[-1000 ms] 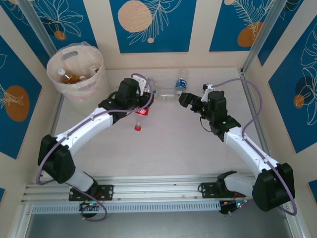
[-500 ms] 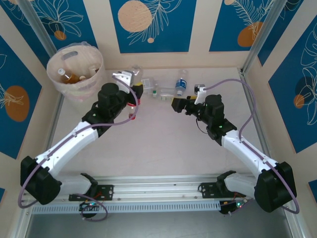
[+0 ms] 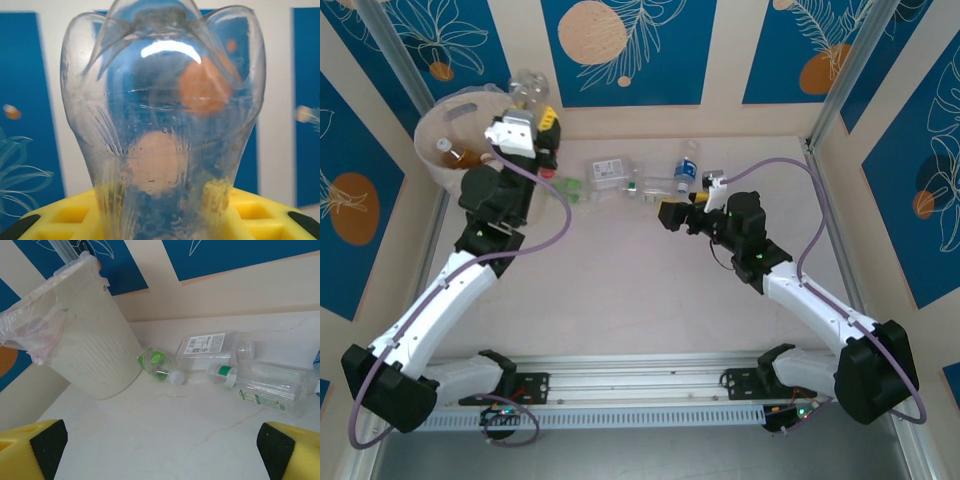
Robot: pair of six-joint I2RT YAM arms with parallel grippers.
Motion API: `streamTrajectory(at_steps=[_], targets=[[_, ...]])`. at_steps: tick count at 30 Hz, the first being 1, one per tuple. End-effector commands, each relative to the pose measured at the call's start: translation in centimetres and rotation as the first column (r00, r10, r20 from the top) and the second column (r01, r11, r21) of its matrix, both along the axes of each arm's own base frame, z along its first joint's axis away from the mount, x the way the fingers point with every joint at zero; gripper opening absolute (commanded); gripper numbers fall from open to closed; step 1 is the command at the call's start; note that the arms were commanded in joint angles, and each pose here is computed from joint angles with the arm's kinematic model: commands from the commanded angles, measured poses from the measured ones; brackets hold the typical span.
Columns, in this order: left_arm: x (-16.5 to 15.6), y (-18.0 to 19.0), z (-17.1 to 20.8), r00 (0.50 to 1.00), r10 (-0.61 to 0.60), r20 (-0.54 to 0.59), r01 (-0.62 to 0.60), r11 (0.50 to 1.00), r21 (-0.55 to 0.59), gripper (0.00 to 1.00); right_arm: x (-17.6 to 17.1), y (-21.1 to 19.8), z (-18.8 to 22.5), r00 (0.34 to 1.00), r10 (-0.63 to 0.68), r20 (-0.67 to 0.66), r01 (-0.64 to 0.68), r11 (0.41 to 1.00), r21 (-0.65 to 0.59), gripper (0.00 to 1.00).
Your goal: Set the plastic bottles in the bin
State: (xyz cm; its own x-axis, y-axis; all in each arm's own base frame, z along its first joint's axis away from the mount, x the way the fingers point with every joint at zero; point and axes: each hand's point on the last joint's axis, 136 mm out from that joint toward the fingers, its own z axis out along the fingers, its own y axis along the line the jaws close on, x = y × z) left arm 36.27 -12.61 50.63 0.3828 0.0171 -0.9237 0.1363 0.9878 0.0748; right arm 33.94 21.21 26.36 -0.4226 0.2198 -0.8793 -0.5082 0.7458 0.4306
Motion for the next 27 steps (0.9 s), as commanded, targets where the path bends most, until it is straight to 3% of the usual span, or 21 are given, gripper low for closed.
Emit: streamTrajectory(at_steps=[1,9,14,21,27], targets=[[0.4,5.1,4.3,0.976,0.175,0.129,-0.168,0.984,-0.058,0.0,0.5,0.4,2.6,0.997,-0.003,0.078,0.003,1.0,0.005,1.0],[3.9,13.4,3.6,0.916,0.394,0.08,-0.39,0.919,-0.058,0.0,0.5,0.7,2.7,0.997,0.0,0.077,0.0,1.0,-0.002,1.0],[5.9,18.9,0.4,0.858,0.513,-0.039,-0.514,0.852,-0.104,0.0,0.6,1.0,2.7,0.997,0.004,0.075,-0.004,1.0,-0.002,1.0],[7.2,26.4,-5.6,0.783,0.586,-0.206,-0.621,0.738,-0.262,0.0,0.6,1.4,2.7,0.997,0.017,0.07,-0.016,1.0,-0.015,1.0],[7.6,28.7,-9.4,0.725,0.618,-0.303,-0.686,0.685,-0.245,0.01,0.6,1.4,2.3,0.998,0.01,0.066,-0.008,1.0,-0.03,1.0]])
